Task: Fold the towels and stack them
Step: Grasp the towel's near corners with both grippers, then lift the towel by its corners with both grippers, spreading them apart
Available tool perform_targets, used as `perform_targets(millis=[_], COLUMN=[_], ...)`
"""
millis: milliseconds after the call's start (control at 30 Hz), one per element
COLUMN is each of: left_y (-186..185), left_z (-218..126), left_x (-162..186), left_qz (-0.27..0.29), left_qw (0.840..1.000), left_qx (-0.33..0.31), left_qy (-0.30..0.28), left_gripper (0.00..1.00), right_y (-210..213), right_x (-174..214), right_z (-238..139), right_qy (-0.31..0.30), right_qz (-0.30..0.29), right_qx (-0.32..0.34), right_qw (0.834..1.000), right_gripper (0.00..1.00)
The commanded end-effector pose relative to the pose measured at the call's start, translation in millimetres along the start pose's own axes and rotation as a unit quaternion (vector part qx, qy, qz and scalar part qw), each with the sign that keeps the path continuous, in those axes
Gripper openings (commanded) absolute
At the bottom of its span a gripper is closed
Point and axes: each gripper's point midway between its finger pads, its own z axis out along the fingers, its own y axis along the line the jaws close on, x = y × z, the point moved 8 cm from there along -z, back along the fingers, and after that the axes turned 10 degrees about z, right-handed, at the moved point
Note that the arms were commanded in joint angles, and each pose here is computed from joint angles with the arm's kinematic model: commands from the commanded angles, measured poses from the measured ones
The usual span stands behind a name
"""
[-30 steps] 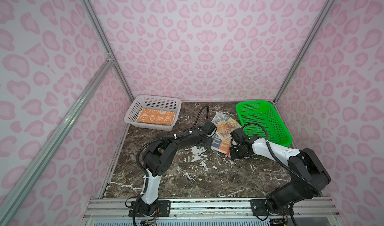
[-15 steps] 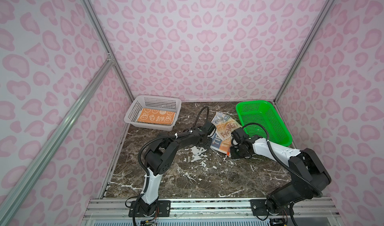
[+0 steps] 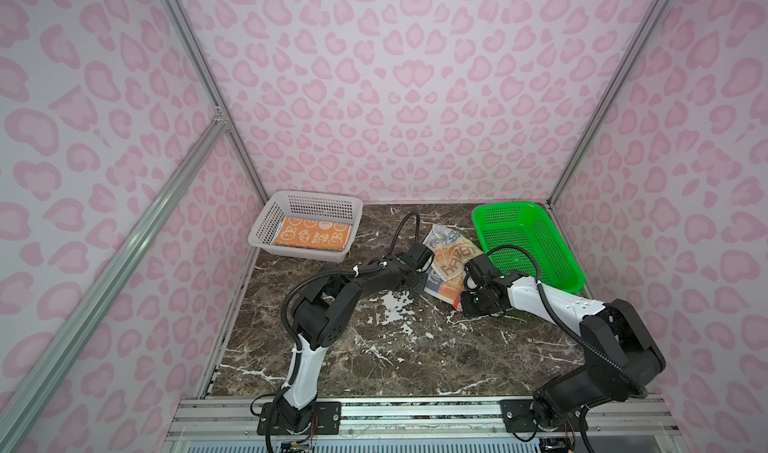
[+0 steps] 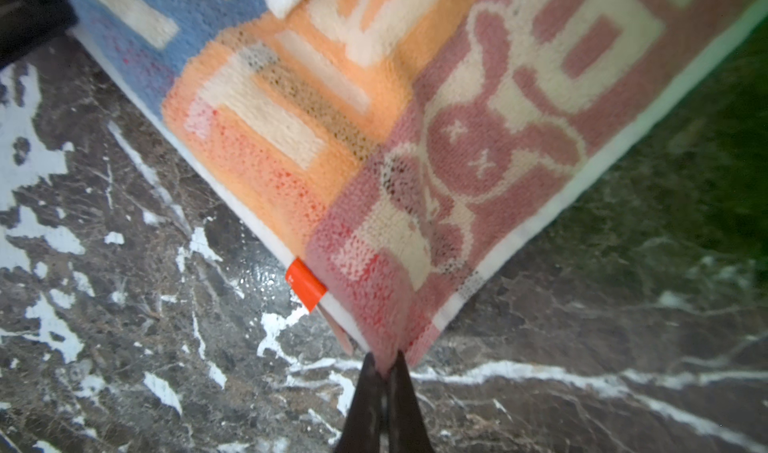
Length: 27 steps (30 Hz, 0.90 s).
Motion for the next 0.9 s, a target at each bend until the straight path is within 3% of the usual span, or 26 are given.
perform_targets(millis=[0, 133, 300, 600, 867], left_y=[7.5, 14.7, 27.9, 73.8, 111.9], left_z=[5.0, -9.4, -44.2, -158.1, -268.3], left_x=[33.9, 28.7, 24.5, -4.5, -39.7], left_qz=[0.005, -0.009, -0.034, -0.105, -0.148], left_qw=[0.996, 0.997, 0.999, 0.989, 0.965], left_qx=[-0.011, -0.011, -0.008, -0.011, -0.027], left_qy=[0.086, 0.070, 0.038, -0.103, -0.217], left_gripper=[0.18, 0.03, 0.03, 0.03, 0.03], right_y=[-3.2, 0.3, 12.9, 55.9, 89.9], right_x=[-2.6, -13.9, -34.8, -90.5, -127.0], right_z=[-8.0, -22.2, -42.1, -122.4, -231.5], right_qy=[-0.003, -0.017, -0.040, -0.129, -0.264], right_qz=[0.005, 0.007, 0.004, -0.026, -0.062], right_qx=[0.003, -0.006, -0.020, -0.065, -0.130], right_qw=[1.000, 1.000, 0.999, 0.989, 0.954], right_gripper=[0.00, 0.00, 0.00, 0.00, 0.00])
